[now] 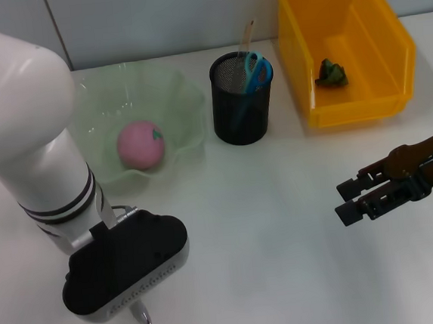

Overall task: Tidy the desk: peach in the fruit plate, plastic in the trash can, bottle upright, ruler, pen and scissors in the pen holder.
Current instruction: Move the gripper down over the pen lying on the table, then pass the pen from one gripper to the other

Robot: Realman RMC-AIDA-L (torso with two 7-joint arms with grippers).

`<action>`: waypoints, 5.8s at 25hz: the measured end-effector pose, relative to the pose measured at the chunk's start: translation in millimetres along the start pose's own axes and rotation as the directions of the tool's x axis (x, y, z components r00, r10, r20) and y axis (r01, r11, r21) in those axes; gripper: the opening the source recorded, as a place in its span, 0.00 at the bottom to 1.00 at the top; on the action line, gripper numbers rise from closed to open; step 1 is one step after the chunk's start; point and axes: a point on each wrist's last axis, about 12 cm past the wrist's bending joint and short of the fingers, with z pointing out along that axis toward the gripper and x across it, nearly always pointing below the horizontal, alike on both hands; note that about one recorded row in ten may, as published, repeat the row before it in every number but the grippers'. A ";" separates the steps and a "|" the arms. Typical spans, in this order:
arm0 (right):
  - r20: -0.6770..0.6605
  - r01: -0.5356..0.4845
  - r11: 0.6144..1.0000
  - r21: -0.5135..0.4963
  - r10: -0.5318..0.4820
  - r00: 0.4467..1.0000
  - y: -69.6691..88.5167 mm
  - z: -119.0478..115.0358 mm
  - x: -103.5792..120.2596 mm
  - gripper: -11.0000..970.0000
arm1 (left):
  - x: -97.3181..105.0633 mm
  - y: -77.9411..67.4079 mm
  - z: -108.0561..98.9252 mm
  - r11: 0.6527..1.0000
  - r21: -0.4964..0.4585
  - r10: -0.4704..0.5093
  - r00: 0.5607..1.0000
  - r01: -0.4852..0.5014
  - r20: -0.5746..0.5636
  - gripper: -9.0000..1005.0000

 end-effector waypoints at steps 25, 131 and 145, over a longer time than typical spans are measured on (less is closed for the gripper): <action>-0.009 -0.001 1.000 -0.002 0.001 1.000 0.5 -1.1 -2.7 0.79 | -1.5 0.7 -4.2 1.000 -0.014 0.006 1.000 -0.006 -0.019 0.03; -0.029 -0.006 1.000 -0.014 0.006 1.000 2.0 2.3 -4.1 0.79 | -26.3 8.1 -3.2 0.991 0.007 0.136 0.991 -0.136 -0.016 0.15; -0.028 -0.012 1.000 -0.016 0.011 1.000 2.1 3.1 -2.3 0.79 | -27.5 8.1 -2.3 0.990 0.010 0.141 0.990 -0.141 -0.014 0.20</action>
